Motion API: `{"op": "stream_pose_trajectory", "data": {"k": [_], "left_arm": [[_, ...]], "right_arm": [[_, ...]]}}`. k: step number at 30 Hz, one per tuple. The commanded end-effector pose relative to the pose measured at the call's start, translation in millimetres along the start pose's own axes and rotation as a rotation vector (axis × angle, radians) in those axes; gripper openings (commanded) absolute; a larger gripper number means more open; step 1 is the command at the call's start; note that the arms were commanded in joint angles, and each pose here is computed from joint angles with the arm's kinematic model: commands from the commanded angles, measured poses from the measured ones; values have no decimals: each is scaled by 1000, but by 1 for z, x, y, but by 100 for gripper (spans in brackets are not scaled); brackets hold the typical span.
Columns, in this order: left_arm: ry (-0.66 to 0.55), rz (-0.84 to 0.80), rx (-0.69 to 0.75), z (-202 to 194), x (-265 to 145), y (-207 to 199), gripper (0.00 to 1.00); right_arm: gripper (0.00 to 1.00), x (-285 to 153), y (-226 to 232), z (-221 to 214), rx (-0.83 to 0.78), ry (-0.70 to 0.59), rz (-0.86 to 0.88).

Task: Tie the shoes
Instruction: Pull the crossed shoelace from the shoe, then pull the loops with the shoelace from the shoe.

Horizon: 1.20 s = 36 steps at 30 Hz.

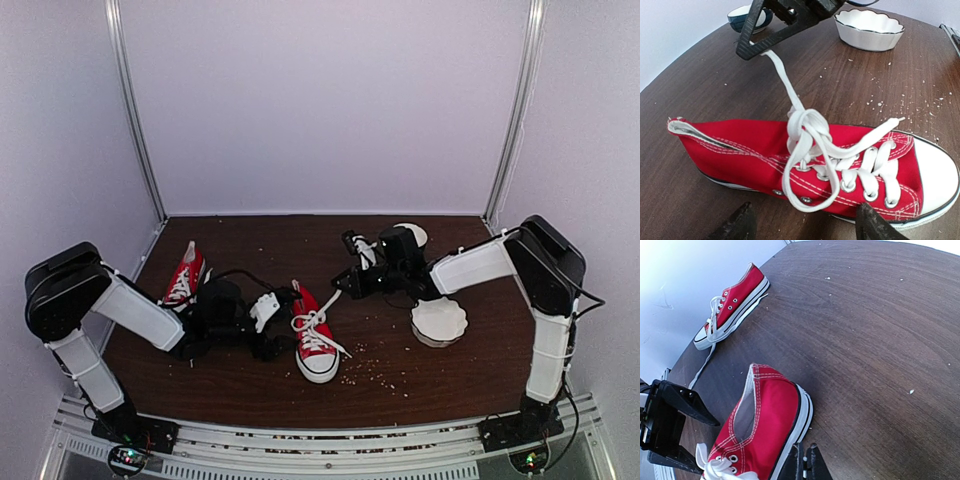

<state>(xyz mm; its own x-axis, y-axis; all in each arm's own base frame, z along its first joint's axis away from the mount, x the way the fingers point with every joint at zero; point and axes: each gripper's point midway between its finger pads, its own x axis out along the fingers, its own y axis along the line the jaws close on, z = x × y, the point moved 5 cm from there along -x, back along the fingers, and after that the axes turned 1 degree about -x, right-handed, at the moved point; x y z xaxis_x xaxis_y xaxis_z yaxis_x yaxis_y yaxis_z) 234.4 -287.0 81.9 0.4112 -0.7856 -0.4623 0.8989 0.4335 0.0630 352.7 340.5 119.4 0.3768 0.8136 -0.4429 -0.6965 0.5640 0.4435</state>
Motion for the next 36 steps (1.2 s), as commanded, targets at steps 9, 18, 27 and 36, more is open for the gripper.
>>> {"op": "stream_pose_trajectory", "data": {"k": [9, 18, 27, 36], "left_arm": [[-62, 14, 25, 18, 4, 7, 71], [-89, 15, 49, 28, 5, 8, 66], [-82, -2, 71, 30, 7, 5, 62], [-81, 6, 81, 31, 9, 6, 51]], "right_arm": [[0, 9, 10, 32, -23, -62, 54], [13, 25, 15, 34, -25, -45, 73], [49, -10, 13, 27, -103, 29, 2], [48, -15, 40, -24, -92, 174, 262]]}}
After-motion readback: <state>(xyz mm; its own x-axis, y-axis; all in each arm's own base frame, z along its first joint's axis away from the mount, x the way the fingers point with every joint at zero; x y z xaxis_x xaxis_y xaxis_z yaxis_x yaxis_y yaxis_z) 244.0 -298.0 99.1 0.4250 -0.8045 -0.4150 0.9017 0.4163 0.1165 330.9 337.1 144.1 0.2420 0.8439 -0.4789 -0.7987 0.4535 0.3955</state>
